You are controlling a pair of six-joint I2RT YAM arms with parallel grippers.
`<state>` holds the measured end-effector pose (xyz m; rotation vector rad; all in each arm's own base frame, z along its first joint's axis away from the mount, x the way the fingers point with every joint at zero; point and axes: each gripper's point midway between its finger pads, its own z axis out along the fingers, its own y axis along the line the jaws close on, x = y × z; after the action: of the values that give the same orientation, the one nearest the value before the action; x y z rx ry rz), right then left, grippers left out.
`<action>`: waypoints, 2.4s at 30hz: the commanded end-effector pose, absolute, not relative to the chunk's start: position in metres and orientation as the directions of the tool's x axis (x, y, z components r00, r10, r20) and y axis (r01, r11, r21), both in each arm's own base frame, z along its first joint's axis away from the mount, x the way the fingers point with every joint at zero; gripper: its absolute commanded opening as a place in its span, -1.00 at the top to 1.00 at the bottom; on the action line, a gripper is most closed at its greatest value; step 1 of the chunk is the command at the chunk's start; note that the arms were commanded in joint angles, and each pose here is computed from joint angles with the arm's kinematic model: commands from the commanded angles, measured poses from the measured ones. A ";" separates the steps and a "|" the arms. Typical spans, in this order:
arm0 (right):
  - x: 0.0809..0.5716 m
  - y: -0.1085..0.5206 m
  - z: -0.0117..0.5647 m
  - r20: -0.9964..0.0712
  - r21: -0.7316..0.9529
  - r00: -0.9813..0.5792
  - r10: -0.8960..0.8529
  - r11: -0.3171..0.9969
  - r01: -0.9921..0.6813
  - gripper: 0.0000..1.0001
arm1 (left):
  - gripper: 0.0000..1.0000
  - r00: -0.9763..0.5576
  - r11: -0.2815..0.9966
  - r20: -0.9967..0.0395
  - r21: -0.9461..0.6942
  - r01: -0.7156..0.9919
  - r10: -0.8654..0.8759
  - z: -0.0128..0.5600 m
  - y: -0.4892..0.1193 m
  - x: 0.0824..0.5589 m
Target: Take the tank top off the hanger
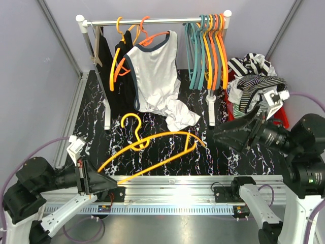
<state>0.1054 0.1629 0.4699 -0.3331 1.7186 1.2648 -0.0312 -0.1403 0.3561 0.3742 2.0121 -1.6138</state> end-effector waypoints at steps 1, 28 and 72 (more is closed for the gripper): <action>0.087 0.171 0.439 -0.789 0.609 -0.587 0.180 0.351 -0.711 -1.00 | 1.00 -0.868 0.007 -0.496 -0.868 0.496 0.013 0.376 -0.145 -0.071; 0.030 0.205 0.419 -0.619 0.782 -0.764 -0.183 -0.057 -0.620 -0.44 | 1.00 -0.863 -0.017 -0.500 -0.866 0.500 0.075 0.383 -0.170 -0.051; 0.265 0.113 0.498 -0.970 0.217 -0.167 0.176 0.937 -0.274 1.00 | -0.98 -0.720 0.663 -0.608 -0.695 0.278 -0.334 0.333 -0.126 0.075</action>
<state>0.2327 0.1140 0.4615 -0.1332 1.8514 0.4463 0.0599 -0.1178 0.3197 -0.0578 2.1978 -1.0499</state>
